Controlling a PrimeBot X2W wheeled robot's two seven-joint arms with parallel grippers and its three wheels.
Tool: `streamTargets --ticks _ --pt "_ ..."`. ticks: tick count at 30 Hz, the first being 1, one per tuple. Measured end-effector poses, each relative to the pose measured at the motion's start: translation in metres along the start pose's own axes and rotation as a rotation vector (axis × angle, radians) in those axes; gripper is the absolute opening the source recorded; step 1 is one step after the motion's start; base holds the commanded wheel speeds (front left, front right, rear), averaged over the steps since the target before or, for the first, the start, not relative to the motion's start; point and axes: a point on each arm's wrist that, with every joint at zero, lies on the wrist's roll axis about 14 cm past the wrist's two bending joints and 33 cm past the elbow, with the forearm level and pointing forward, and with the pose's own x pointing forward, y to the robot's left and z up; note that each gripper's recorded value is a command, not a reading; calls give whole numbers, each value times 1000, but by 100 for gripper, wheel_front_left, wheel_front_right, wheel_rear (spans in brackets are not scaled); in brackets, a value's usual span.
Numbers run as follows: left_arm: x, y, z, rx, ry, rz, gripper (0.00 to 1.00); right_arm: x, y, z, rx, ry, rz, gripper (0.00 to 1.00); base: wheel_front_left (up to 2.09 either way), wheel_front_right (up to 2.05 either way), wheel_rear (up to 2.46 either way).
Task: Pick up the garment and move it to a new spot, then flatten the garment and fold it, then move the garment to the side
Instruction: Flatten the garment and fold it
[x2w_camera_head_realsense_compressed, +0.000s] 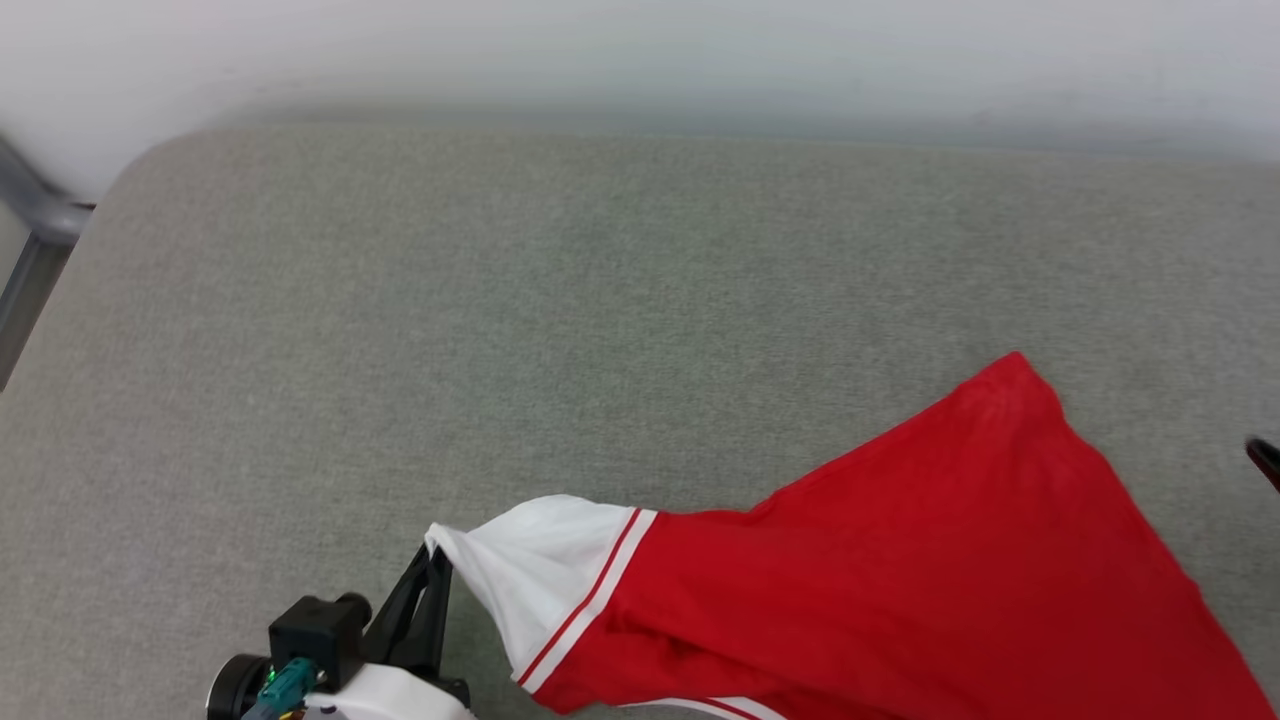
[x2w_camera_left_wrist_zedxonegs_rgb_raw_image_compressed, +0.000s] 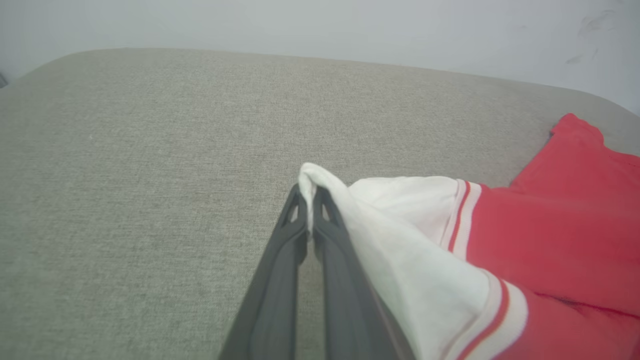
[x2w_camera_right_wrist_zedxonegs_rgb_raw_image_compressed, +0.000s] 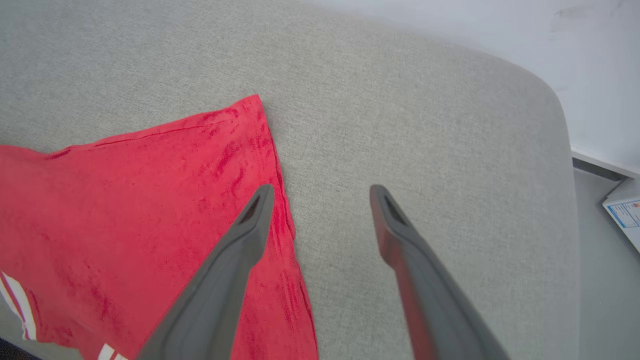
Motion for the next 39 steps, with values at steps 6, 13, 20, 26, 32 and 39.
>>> streamTargets --ticks 6,13,20,26,32,39 --pt "8 -1 3 2 -7 2 0 42 36 23 -141 94 102 100 0 0 0" --pt "14 -1 1 -5 -4 7 0 95 51 13 -246 282 128 100 0 0 0" --pt "23 1 -1 -5 -3 15 0 141 69 -13 -240 402 162 100 0 0 0" --pt "27 4 -7 -8 10 26 0 167 77 -47 -173 478 184 100 0 0 0" --pt "30 6 -11 -14 16 33 0 173 79 -66 -184 513 193 100 0 0 0" --pt "28 7 -12 -19 15 31 0 172 83 -54 -171 410 210 0 0 0 0"
